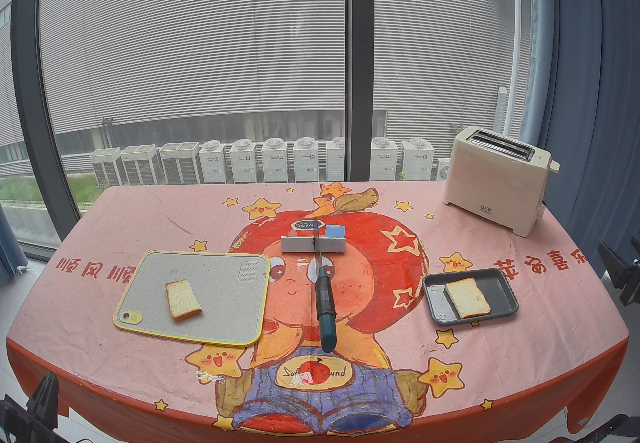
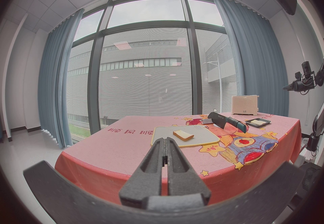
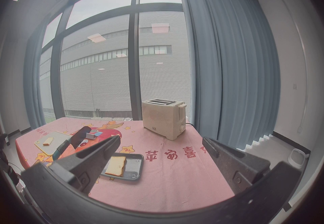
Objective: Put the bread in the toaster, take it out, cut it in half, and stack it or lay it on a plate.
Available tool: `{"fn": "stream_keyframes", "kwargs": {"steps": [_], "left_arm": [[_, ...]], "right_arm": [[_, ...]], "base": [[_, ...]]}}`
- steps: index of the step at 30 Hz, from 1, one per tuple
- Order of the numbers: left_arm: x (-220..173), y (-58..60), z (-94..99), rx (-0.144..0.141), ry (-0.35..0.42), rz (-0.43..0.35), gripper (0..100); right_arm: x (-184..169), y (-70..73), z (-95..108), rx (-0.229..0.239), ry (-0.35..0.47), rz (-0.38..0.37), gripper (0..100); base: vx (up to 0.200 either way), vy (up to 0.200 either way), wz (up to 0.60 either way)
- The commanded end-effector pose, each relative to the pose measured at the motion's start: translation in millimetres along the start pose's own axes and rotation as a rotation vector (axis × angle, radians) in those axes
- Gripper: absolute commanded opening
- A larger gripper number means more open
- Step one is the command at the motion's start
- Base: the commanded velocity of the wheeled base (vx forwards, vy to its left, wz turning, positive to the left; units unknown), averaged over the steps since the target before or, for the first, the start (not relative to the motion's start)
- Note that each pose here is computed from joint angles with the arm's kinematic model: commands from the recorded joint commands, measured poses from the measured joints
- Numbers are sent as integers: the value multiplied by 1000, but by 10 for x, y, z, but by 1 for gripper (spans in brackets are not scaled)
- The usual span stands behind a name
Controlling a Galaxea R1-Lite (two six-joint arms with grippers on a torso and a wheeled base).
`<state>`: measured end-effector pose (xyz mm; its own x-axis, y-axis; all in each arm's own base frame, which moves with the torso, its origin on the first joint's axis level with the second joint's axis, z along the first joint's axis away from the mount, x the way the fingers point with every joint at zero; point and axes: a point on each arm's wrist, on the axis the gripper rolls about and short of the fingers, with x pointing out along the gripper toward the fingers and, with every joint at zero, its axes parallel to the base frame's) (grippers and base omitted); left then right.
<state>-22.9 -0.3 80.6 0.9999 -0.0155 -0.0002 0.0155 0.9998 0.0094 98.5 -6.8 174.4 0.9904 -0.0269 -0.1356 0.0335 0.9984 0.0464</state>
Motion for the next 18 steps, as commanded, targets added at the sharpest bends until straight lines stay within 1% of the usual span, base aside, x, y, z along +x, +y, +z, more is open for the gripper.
{"fn": "stream_keyframes", "kwargs": {"steps": [1,4,8,13,18], "left_arm": [[7,0,-51,0,9,0,0],[7,0,-51,0,9,0,0],[7,0,-51,0,9,0,0],[7,0,-51,0,9,0,0],[7,0,-51,0,9,0,0]], "right_arm": [[-168,1,41,-5,-80,19,100],[-265,14,36,-20,-112,42,100],[-338,26,-26,-45,-126,83,100],[-402,31,-89,-47,-137,92,100],[-485,42,-181,-51,-152,124,100]], "base": [[0,0,0],[0,0,0],[0,0,0],[0,0,0],[0,0,0]]}}
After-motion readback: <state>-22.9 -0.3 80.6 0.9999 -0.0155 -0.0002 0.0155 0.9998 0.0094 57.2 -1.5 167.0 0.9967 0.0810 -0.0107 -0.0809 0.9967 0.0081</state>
